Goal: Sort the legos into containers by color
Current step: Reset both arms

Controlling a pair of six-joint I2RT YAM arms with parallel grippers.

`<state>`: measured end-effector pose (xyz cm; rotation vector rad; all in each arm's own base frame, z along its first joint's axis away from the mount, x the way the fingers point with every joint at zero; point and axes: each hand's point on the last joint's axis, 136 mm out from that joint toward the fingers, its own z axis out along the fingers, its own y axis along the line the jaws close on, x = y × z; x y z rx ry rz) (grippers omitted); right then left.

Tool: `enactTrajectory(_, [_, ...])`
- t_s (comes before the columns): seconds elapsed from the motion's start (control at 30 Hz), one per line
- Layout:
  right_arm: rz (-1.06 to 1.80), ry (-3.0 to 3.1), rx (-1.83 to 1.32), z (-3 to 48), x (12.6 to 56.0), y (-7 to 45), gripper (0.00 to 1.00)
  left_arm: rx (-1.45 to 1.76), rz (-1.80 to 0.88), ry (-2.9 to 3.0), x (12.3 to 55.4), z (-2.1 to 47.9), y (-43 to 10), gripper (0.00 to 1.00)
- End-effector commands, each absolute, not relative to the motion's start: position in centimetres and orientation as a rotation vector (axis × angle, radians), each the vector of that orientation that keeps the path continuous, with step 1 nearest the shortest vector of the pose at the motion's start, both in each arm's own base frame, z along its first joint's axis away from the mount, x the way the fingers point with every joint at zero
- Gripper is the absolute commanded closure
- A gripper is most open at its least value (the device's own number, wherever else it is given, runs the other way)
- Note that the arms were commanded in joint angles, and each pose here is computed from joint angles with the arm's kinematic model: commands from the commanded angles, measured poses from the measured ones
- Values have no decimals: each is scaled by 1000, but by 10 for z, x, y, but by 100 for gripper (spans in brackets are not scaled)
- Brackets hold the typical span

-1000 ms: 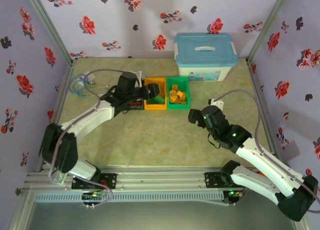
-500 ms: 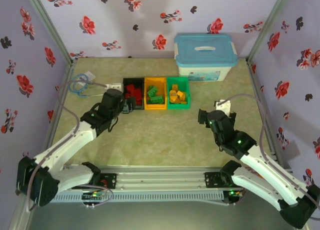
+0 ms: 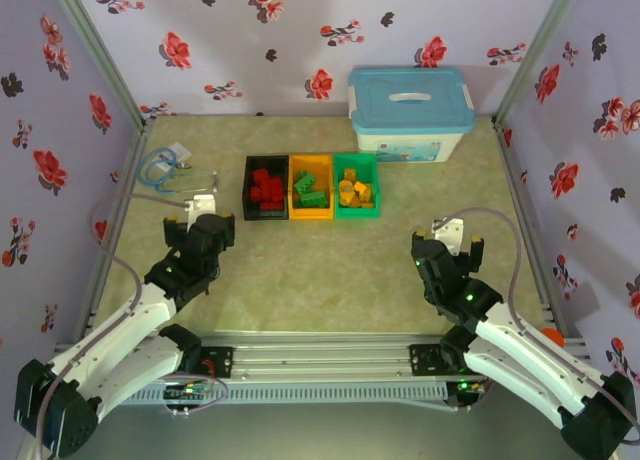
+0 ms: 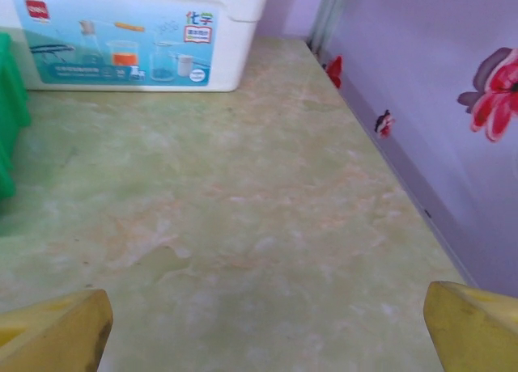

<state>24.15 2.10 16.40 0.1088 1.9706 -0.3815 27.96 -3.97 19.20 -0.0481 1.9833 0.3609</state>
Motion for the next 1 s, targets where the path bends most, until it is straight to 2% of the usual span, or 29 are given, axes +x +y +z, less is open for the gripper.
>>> enactTrajectory(0.0, [-442,1880,182,182,241,6,1,-111,443,1917,274,196,-23,0])
enactTrajectory(0.17, [-478,1847,105,166,237,2,1,-105,528,1904,269,181,-12,0])
enactTrajectory(0.3, [-363,1844,77,147,232,9,1,-106,529,1907,269,180,-12,0])
enactTrajectory(0.5, [-364,1787,160,154,226,-5,1,-109,595,1894,267,177,-5,0])
enactTrajectory(0.7, [-383,1791,206,153,227,-13,1,-127,661,1891,257,140,8,0])
enactTrajectory(0.97, [-408,1775,244,154,228,-20,1,-232,638,1802,247,150,25,0])
